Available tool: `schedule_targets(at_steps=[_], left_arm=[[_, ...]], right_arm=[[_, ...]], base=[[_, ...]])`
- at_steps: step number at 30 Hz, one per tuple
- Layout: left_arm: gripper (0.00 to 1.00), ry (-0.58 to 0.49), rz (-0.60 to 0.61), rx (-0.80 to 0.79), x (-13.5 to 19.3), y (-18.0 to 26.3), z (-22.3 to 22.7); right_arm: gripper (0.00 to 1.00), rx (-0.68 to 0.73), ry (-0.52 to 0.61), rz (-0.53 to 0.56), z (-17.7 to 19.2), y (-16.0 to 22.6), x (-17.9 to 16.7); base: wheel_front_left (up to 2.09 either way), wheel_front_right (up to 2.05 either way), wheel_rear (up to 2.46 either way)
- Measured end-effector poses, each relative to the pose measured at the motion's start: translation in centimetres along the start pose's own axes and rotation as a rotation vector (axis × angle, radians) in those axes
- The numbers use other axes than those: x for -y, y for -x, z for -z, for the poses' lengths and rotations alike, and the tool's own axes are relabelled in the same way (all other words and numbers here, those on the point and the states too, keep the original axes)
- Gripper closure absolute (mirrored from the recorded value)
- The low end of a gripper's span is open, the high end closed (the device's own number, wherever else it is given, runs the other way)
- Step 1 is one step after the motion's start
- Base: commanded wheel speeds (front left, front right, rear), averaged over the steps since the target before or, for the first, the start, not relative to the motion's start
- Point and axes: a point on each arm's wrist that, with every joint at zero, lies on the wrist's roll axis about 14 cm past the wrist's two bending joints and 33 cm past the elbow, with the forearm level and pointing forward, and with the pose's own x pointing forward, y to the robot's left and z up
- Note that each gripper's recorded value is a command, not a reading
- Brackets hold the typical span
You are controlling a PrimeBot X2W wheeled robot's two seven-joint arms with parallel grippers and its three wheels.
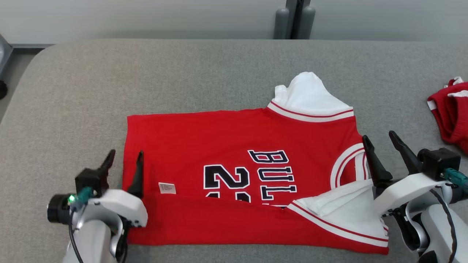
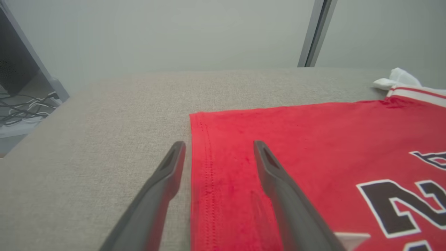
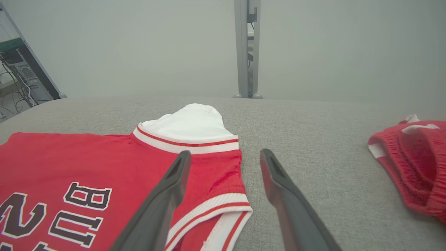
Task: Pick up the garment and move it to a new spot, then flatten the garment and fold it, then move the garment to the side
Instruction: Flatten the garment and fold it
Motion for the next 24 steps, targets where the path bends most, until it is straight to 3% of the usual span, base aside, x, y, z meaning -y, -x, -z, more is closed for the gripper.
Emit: schedule_targets(at_steps=[14, 18, 24], left_arm=[[0.00, -0.113, 0.101, -0.244, -1.4, -10.0, -0.2], [0.00, -0.073, 0.170, -0.357, 0.4, -11.3, 1.2], [0.00, -0.040, 0.222, -0.487, 0.5, -11.8, 2.3]], right_arm=[[0.00, -0.048, -0.031, 0.029, 2.3, -1.9, 1.4], [0.00, -0.060, -0.040, 0.058, 2.9, -2.0, 2.5], [0.00, -0.070, -0.048, 0.086, 3.5, -2.3, 3.5]], base=[[0.00, 0.00, 0.00], [0.00, 0.00, 0.00], [0.00, 0.00, 0.00]])
